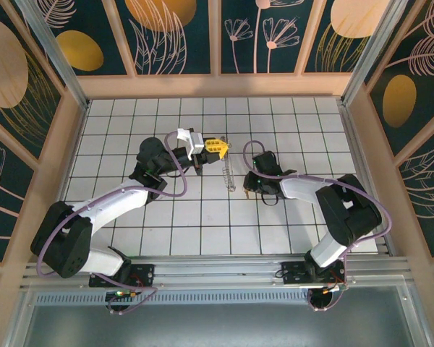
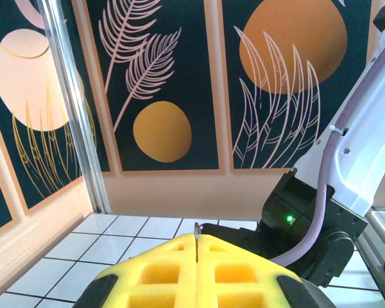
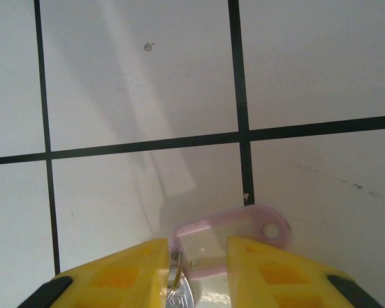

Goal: Put the keys on the keyring

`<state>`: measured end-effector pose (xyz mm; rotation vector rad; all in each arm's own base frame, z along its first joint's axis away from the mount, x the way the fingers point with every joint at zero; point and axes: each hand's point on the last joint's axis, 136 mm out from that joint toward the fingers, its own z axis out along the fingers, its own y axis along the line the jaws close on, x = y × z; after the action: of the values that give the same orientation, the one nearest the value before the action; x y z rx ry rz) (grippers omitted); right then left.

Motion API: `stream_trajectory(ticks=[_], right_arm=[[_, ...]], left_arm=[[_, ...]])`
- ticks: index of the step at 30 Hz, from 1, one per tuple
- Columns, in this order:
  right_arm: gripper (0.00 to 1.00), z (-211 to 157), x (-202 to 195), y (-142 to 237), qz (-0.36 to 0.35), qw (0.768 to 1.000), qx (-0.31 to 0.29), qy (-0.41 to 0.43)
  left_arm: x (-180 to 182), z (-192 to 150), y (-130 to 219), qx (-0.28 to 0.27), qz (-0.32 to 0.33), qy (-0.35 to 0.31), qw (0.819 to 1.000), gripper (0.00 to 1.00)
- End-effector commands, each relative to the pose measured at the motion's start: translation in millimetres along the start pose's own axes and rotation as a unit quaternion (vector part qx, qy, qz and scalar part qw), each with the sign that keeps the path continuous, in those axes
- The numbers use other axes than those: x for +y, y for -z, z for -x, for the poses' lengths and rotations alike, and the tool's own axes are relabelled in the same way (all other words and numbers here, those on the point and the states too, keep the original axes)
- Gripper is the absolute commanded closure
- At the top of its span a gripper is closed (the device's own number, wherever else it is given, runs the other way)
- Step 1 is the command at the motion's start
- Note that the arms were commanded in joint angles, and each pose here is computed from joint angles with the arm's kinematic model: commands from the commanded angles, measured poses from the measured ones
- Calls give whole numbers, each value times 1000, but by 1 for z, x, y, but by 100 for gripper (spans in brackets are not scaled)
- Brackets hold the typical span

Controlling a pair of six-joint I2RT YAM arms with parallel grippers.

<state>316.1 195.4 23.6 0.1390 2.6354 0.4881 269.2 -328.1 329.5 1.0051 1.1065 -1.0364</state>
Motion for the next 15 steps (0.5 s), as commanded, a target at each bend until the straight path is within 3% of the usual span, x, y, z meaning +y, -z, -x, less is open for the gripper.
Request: stream_trajectory(ticks=[1, 15], right_arm=[[71, -9, -1, -5, -10, 1000, 14, 2], [72, -9, 15, -4, 3, 1000, 12, 15]], left_arm=[[-7, 20, 1, -28, -12, -28, 999, 100], [-7, 19, 1, -27, -12, -28, 999, 100]])
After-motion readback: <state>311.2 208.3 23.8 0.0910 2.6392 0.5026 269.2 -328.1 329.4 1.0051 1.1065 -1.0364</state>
